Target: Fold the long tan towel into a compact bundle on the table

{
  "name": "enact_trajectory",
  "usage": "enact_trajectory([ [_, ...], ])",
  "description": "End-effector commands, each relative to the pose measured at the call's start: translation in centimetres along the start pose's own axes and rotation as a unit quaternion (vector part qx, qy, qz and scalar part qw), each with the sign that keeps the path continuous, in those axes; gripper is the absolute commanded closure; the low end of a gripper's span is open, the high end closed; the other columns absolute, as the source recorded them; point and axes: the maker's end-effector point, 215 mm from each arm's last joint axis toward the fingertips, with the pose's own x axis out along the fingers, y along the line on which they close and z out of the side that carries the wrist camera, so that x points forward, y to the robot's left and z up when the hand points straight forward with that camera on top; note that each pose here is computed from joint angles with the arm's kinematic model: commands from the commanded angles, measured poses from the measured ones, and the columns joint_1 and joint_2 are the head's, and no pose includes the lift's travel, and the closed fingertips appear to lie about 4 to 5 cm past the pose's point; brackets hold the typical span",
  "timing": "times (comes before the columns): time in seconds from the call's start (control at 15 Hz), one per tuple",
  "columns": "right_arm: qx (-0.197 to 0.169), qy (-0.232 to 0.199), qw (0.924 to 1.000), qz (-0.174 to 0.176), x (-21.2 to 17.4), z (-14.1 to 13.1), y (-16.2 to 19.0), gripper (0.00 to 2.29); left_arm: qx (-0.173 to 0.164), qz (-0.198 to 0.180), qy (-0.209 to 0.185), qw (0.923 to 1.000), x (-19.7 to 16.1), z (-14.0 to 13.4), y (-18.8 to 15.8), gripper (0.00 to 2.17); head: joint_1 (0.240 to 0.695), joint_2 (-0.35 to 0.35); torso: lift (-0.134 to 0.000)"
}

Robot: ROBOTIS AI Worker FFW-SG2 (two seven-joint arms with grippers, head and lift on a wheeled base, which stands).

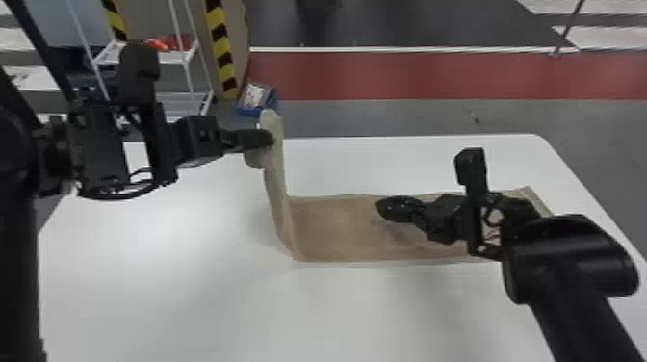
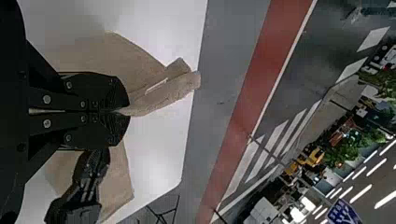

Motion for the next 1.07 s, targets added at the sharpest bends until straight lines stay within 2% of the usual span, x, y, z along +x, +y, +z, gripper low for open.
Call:
enact_trajectory([
  [0.0, -0.003, 0.014, 0.9997, 0.018, 2.3, -1.5, 3.0, 1.71, -0.007, -0.030, -0.005, 0.9995, -0.6, 0.9, -1.6, 1.72, 0.695, 0.030, -0.125],
  [0.13, -0.006, 0.010, 0.9995, 0.030, 4.3, -1.2, 5.6, 1.71, -0.009, -0.055, -0.014, 0.9984, -1.7, 1.9, -2.9, 1.72, 0.695, 0.054, -0.125],
  [0.33, -0.006, 0.006, 0.9986, 0.053, 7.2, -0.4, 8.9, 1.71, -0.004, -0.058, -0.022, 0.9981, -2.7, 3.0, -3.1, 1.72, 0.695, 0.093, -0.125],
  [0.53, -0.020, 0.012, 0.9978, 0.061, 8.8, -0.2, 10.7, 1.71, -0.001, -0.072, -0.028, 0.9970, -3.3, 3.9, -4.1, 1.72, 0.695, 0.142, -0.125],
  [0.73, -0.020, 0.011, 0.9976, 0.066, 9.4, 0.5, 10.7, 1.71, -0.002, -0.082, -0.027, 0.9962, -3.4, 4.0, -4.7, 1.72, 0.688, 0.158, -0.125],
  [0.87, -0.007, -0.006, 0.9961, 0.088, 9.9, 1.7, 12.2, 1.71, -0.004, -0.088, -0.028, 0.9957, -3.5, 4.0, -4.9, 1.72, 0.684, 0.161, -0.125],
  [1.0, 0.006, -0.041, 0.9937, 0.104, 9.7, 3.4, 13.0, 1.71, -0.002, -0.089, -0.026, 0.9957, -3.5, 3.9, -4.9, 1.72, 0.678, 0.171, -0.125],
])
